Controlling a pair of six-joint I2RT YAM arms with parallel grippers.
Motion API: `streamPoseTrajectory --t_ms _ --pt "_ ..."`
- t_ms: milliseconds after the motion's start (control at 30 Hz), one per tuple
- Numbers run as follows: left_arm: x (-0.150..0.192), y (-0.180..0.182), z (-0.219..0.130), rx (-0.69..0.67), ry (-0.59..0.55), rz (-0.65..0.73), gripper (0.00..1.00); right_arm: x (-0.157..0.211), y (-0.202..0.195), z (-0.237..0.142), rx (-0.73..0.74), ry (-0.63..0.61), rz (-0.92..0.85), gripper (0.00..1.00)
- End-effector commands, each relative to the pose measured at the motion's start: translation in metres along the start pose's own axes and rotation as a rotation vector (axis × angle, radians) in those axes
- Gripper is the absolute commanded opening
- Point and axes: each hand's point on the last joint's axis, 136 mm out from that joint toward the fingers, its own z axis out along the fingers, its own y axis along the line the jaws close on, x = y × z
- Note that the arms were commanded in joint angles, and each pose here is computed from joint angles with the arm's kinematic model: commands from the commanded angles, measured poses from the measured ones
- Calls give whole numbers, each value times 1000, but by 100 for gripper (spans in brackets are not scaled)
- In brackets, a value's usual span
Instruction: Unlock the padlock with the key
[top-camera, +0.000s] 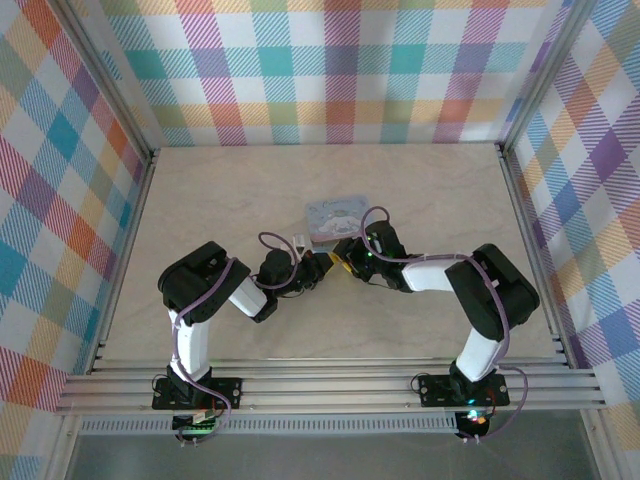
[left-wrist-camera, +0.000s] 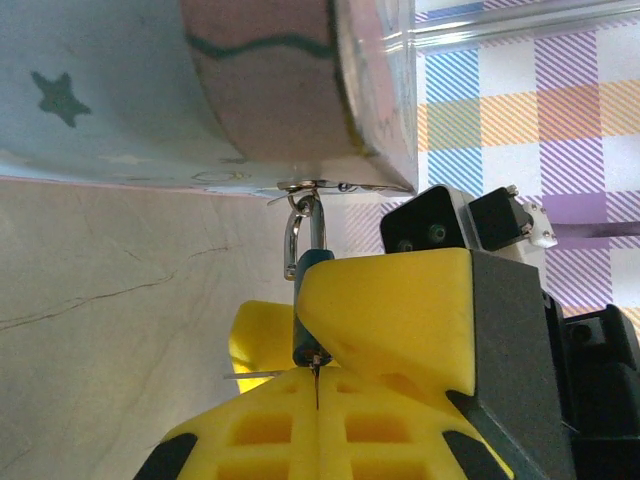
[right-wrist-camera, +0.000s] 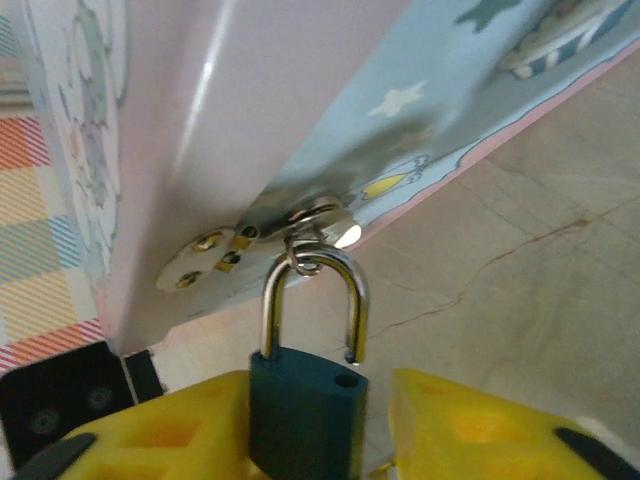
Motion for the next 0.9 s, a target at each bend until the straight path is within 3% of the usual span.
streamPoseTrajectory --t_ms 0,233,333,433,533,600,867 --pt "-7 -21 3 84 -9 23 0 -7 20 2 -59 -8 -17 31" --pt "-6 -16 2 72 -8 27 0 -6 13 -4 -17 -5 -54 7" --pt "-5 -12 1 61 -9 28 0 -4 9 -9 41 8 -94 1" --pt "-5 -7 0 43 -7 33 0 -1 8 -14 103 47 -174 0" --pt "-3 0 -3 7 -5 44 22 3 9 -19 163 105 -284 0" --pt "-4 3 -6 -14 -6 60 29 4 5 -24 219 131 -349 0" --pt "-1 34 -26 -210 13 128 32 -4 -9 -57 435 206 -649 0"
